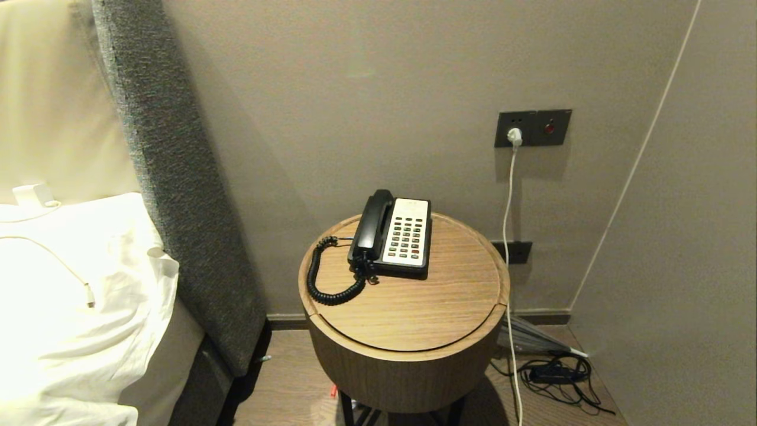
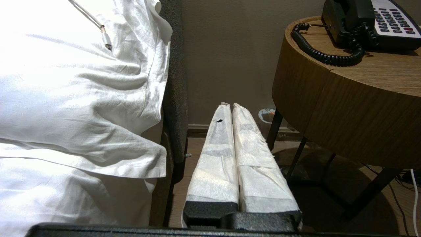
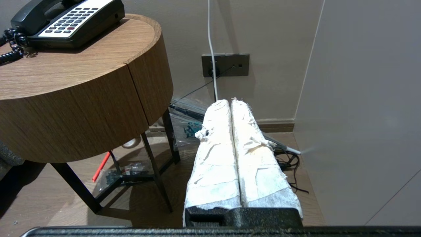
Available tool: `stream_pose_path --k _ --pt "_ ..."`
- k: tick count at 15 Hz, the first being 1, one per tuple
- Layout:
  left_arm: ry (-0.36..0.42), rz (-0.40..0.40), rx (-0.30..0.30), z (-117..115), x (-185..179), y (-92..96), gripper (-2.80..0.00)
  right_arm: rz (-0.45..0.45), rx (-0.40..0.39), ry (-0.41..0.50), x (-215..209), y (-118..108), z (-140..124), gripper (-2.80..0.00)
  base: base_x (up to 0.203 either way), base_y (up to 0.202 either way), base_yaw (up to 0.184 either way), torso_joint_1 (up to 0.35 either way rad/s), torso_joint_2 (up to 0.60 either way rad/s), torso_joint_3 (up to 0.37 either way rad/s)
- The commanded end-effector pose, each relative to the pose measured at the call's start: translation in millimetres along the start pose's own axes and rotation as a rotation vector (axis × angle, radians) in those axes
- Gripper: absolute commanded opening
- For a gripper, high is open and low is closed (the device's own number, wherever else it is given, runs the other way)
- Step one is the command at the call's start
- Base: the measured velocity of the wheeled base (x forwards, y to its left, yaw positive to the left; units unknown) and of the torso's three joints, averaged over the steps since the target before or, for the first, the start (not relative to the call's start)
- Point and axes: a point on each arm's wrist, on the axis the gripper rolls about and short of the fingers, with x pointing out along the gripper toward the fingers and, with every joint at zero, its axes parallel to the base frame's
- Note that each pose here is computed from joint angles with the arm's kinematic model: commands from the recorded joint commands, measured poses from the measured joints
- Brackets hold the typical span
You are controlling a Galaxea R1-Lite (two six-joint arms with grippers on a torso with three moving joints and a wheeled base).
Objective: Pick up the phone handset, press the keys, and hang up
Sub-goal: Pick up the desk phone handset
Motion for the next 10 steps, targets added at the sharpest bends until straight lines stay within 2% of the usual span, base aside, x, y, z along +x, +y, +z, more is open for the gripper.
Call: stream_pose_path --k 1,10 --pt "-0.002 0.001 -0.001 0.1 0.0 0.0 -2.8 0.001 0.0 0.001 0.1 0.0 0.1 -2.8 0.0 0.0 0.0 0.0 0.0 0.0" --pt "0.0 0.0 -0.001 0.0 0.0 0.0 -2.8 0.001 0.0 0.001 0.1 0.0 0.1 -2.8 0.0 0.0 0.0 0.0 0.0 0.0"
